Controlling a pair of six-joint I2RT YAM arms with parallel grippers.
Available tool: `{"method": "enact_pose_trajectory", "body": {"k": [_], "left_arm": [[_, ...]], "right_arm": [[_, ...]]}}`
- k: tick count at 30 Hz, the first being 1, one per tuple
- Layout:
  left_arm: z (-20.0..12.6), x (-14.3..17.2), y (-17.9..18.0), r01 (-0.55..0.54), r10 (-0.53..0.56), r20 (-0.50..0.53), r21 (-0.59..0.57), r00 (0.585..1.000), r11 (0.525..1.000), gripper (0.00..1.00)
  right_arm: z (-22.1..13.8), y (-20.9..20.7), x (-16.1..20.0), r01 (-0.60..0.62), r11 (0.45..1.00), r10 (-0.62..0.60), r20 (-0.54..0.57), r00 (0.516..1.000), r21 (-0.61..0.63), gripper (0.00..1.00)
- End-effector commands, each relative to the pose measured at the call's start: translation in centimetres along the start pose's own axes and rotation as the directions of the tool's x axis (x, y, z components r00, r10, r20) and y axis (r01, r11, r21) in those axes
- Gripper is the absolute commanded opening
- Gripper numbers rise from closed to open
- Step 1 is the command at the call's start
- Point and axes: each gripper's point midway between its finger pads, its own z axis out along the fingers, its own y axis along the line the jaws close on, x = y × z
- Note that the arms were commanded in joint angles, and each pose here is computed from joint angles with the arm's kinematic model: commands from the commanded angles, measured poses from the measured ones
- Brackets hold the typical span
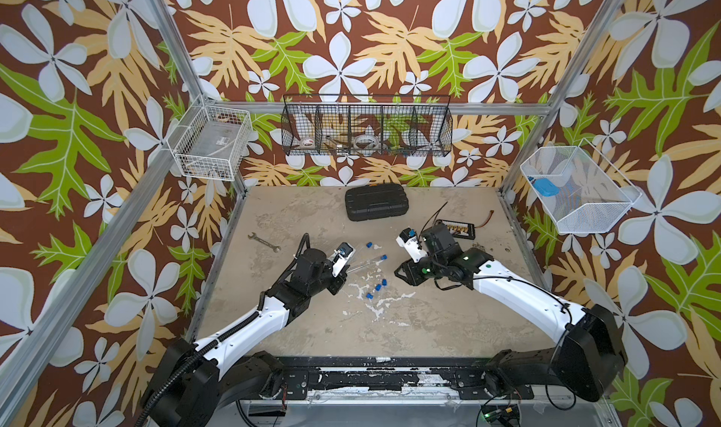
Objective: Insert stoppers into test tubes
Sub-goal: Pick up the test tube at the center of the board, then pick up the stopper from the center of the board.
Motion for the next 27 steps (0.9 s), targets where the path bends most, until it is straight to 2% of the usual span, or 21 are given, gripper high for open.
{"method": "enact_pose_trajectory", "body": {"k": [1, 4, 6, 9, 14, 19, 27], "left_arm": [[-0.1, -0.5, 0.8, 0.066, -0.065, 0.026, -0.04, 0.998, 0.997, 0.0], [-0.3, -0.4, 1.0, 0.088, -0.086, 0.029, -0.053, 0.996, 0.995, 0.0], [-0.6, -0.2, 1.2, 0.101, -0.099, 0.031, -0.071, 0.995, 0.992, 0.0], [-0.9, 0.4, 1.8, 0.123, -0.12, 0.028, -0.106, 0.992, 0.987, 0.0], [-1.4, 1.0, 2.2, 0.154, -0.152, 0.032, -0.128, 0.988, 0.98, 0.0], [-1.5, 1.0, 2.1, 0.165, -0.162, 0.038, -0.125, 0.986, 0.978, 0.0], [-1.5, 1.0, 2.1, 0.145, -0.142, 0.035, -0.123, 0.989, 0.982, 0.0]], "right_arm": [[1.5, -1.7, 0.5, -0.132, 0.982, 0.133, 0.005, 0.991, 0.135, 0.38], [2.5, -0.2, 0.3, -0.134, 0.984, 0.131, 0.035, 0.991, 0.115, 0.37], [3.4, 1.5, 0.4, -0.065, 0.995, 0.063, 0.026, 0.998, 0.079, 0.37], [4.5, 1.9, 0.8, 0.027, 0.994, -0.027, -0.002, 1.0, 0.103, 0.37], [5.1, -0.8, 0.7, -0.058, 0.966, 0.062, -0.005, 0.998, 0.253, 0.32], [6.6, -1.1, 0.7, -0.155, 0.95, 0.163, -0.007, 0.987, 0.27, 0.33], [8.9, -1.2, 1.3, -0.192, 0.941, 0.215, -0.056, 0.975, 0.277, 0.34]]}}
